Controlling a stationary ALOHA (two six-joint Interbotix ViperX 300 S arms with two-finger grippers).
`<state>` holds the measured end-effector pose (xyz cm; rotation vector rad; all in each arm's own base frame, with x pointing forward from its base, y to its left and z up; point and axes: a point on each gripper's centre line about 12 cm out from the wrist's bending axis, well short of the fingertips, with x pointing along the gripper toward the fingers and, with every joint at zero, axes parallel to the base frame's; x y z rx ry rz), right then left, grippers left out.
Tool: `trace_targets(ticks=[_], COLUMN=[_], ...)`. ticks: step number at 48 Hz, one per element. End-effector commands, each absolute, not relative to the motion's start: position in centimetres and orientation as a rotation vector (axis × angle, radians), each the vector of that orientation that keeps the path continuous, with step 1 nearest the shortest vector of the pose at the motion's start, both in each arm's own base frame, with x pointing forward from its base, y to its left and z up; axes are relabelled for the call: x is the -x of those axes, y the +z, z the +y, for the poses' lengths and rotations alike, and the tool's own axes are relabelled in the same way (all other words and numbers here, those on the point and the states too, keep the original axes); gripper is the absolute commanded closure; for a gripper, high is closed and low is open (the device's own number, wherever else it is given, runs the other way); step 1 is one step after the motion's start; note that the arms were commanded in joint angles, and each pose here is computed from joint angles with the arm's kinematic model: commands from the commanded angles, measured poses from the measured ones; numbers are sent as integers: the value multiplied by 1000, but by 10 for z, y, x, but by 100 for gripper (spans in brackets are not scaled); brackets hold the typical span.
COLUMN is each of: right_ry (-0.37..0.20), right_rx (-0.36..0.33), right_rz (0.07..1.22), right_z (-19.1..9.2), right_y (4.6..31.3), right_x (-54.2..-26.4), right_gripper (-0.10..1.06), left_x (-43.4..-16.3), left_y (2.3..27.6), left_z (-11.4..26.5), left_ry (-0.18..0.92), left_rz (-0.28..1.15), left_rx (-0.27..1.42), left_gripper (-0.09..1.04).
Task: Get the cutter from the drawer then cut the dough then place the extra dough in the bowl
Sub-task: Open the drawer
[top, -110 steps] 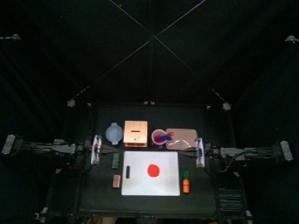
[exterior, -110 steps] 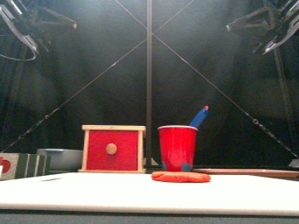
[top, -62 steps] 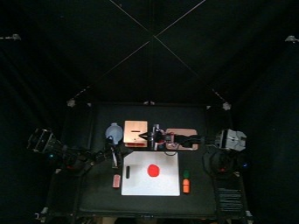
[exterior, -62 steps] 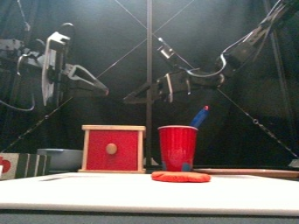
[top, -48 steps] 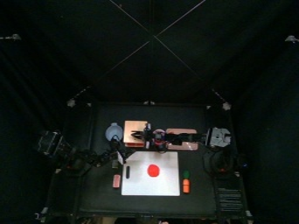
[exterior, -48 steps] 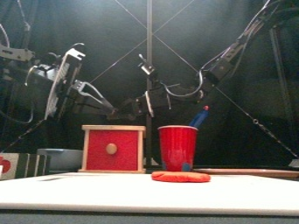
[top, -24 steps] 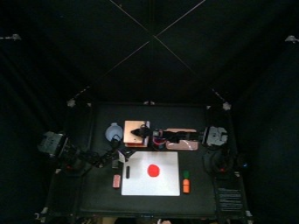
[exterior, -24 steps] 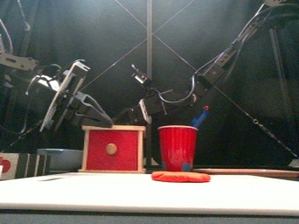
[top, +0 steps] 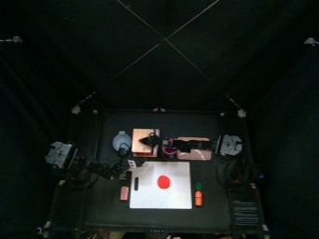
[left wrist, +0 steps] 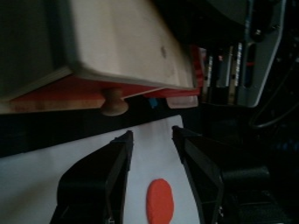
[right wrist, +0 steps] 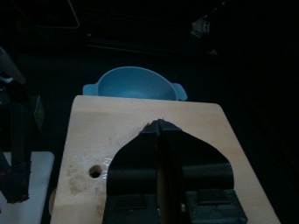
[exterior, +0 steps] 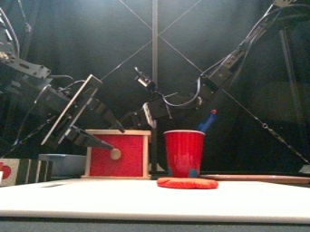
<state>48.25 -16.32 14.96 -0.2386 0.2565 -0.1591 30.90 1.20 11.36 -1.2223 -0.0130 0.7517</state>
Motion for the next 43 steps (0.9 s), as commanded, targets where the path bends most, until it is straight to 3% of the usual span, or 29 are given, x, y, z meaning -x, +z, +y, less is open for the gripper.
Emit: trace_targets(ticks=[1, 13, 43], right_ry=[-159, -154, -126], right_rx=[245, 248, 245], right_rz=[257, 249, 249], right_z=[-163, -161, -147], right_y=[153, 156, 152], right_x=[-484, -487, -493], right_gripper=[102, 102, 102], left_x=[-315, -319, -316], left_y=[116, 113, 91], left_z=[12, 20, 58], left_ry=[751, 793, 936], left_rz=[-41, -92, -69], left_rx=[1274, 1355, 1349], left_gripper=[15, 16, 16])
